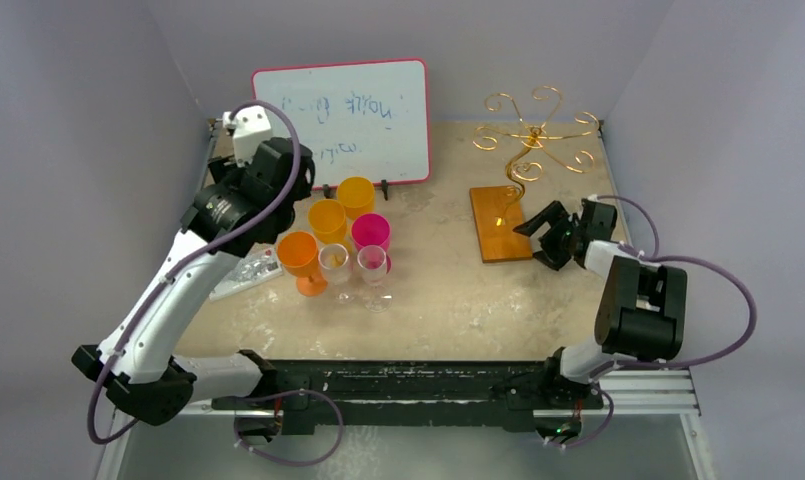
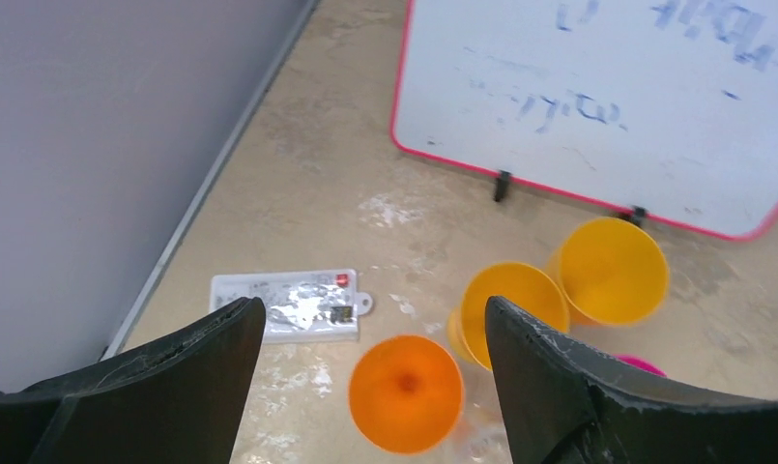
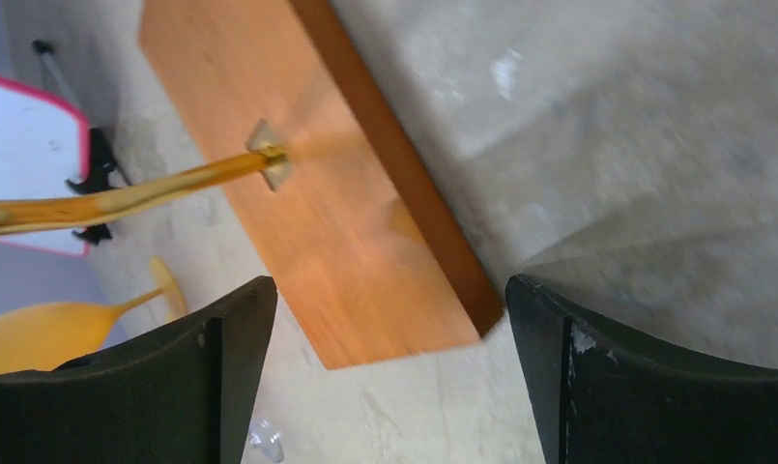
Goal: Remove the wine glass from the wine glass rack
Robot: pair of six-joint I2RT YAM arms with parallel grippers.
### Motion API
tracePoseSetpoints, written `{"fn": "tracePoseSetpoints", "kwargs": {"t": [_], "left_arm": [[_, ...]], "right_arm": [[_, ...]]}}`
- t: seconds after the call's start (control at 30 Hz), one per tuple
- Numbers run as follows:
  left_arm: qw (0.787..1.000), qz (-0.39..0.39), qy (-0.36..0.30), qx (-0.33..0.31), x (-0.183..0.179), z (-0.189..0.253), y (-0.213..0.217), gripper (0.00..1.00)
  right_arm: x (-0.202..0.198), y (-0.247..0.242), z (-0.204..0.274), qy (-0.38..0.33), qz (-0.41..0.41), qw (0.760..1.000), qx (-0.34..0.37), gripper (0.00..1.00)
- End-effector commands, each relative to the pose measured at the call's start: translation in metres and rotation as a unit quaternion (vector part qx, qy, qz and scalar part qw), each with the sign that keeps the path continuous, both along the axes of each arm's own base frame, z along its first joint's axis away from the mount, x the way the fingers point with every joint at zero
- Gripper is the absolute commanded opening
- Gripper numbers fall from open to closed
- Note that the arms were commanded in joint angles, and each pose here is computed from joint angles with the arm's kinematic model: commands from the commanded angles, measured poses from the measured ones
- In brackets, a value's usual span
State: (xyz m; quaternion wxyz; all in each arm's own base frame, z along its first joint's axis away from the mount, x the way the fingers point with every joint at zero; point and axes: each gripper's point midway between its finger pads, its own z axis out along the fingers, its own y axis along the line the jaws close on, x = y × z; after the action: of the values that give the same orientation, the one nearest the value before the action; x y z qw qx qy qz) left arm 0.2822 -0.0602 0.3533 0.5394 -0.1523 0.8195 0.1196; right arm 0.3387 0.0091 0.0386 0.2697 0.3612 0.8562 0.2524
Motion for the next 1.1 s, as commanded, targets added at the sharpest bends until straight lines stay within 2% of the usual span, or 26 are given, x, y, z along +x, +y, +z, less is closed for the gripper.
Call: {"fn": "tracePoseSetpoints", "kwargs": {"t": [0.0, 0.07, 0.27, 0.47, 0.7, 0.87, 1.0, 1.07], "left_arm": [[0.999, 0.035, 0.014, -0.021, 0.019, -0.001, 0.034, 0.84], [0.998, 0.051, 0.028, -0.027, 0.023, -0.009, 0.050, 0.84], [0.993, 0.084, 0.048, -0.062, 0.029, -0.027, 0.085, 0.84], [0.992, 0.100, 0.033, -0.074, 0.032, -0.023, 0.094, 0.85], [0.991, 0.098, -0.014, -0.090, 0.009, -0.004, 0.097, 0.85], [0.989, 0.106, -0.035, -0.096, -0.010, -0.002, 0.102, 0.86], [0.983, 0.158, -0.043, -0.080, -0.030, 0.003, 0.120, 0.86], [0.980, 0.173, -0.052, -0.081, -0.035, 0.006, 0.125, 0.86]], "right_arm": [[0.012, 0.019, -0.016, -0.020, 0.079, 0.997, 0.008, 0.91], [0.013, 0.036, -0.025, -0.012, 0.112, 0.993, 0.021, 0.87], [0.009, 0.104, -0.030, -0.016, 0.190, 0.980, 0.053, 0.86], [0.013, 0.119, -0.021, -0.023, 0.201, 0.977, 0.063, 0.85], [0.022, 0.058, 0.018, -0.007, 0.066, 0.994, -0.082, 0.85], [-0.006, -0.002, 0.059, 0.016, -0.096, 0.981, -0.168, 0.88], [-0.034, -0.032, 0.126, -0.047, -0.163, 0.961, -0.218, 0.90], [-0.046, -0.043, 0.168, -0.108, -0.186, 0.947, -0.239, 0.91]]}}
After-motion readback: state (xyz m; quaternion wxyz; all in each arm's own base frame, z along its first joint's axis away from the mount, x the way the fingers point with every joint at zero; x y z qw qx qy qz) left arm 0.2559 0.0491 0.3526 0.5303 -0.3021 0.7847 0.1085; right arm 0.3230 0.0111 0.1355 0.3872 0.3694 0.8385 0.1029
